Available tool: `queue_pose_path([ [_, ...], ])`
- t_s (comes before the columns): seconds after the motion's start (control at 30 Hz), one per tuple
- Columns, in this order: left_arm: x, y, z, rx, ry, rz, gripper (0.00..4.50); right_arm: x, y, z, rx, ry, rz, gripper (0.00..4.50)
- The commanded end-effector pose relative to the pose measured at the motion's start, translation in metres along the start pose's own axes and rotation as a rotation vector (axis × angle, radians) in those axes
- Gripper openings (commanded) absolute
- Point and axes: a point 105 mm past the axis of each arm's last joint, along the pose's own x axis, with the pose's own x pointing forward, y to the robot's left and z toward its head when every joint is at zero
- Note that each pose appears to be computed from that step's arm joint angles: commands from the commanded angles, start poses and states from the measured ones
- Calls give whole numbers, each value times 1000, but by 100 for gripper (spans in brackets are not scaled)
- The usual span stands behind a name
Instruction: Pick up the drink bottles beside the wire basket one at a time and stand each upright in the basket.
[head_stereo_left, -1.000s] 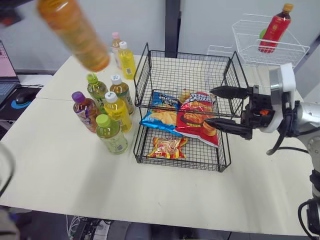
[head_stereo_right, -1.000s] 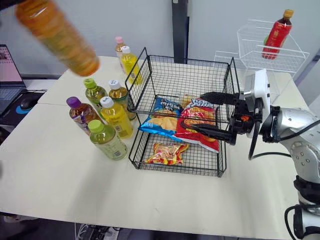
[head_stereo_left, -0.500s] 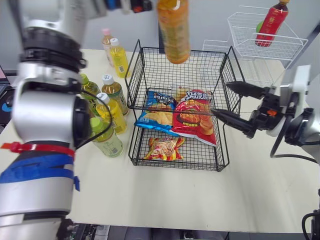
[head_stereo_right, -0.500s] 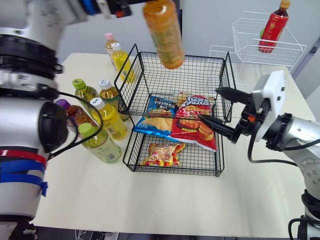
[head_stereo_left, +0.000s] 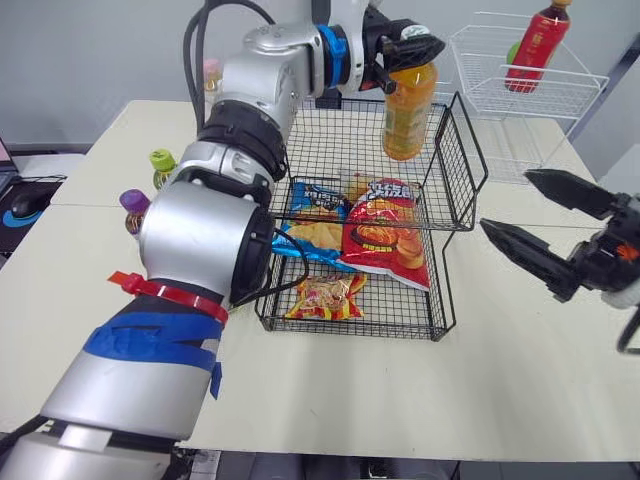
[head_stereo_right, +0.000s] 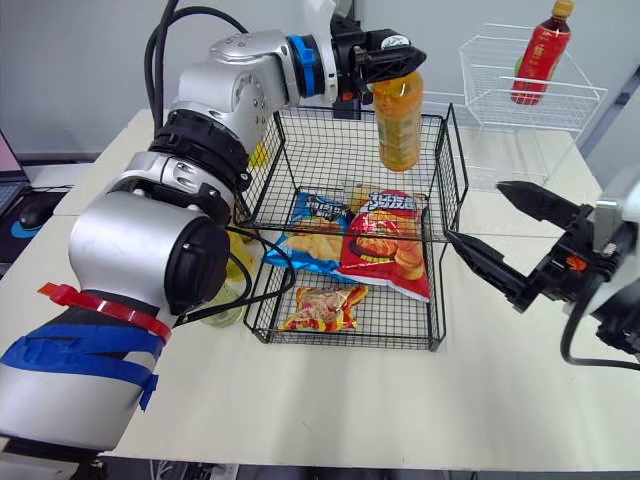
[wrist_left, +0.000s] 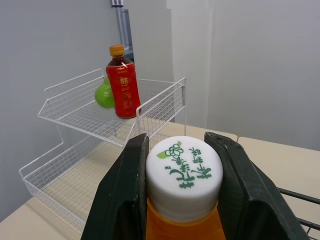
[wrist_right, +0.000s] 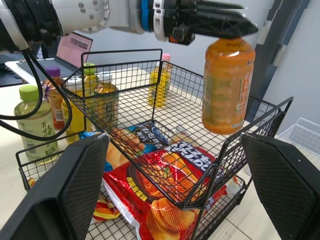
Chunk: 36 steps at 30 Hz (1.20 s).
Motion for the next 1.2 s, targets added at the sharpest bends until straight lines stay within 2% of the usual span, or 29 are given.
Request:
queue_pose_path([
  [0.03, 6, -7, 43, 87, -103, 8, 135, 1, 9, 11, -48, -35, 6, 450],
  [0.27, 10, -11, 36, 68, -82, -17, 135, 3, 10, 11, -39, -39, -7, 450],
  [0.33, 9, -9, 36, 74, -77, -4, 208, 4, 10, 11, -39, -40, -11, 450],
  [0.6, -6, -5, 44, 82, -91, -48, 440, 7, 5, 10, -53, -47, -36, 450],
  [0.93, -59, 9, 33, 105, -26, -147, 446, 13, -2, 3, -62, -31, -30, 450],
  [1.2, -127, 24, 23, 93, 16, -14, 446, 30, -6, 4, -51, -15, 89, 450],
])
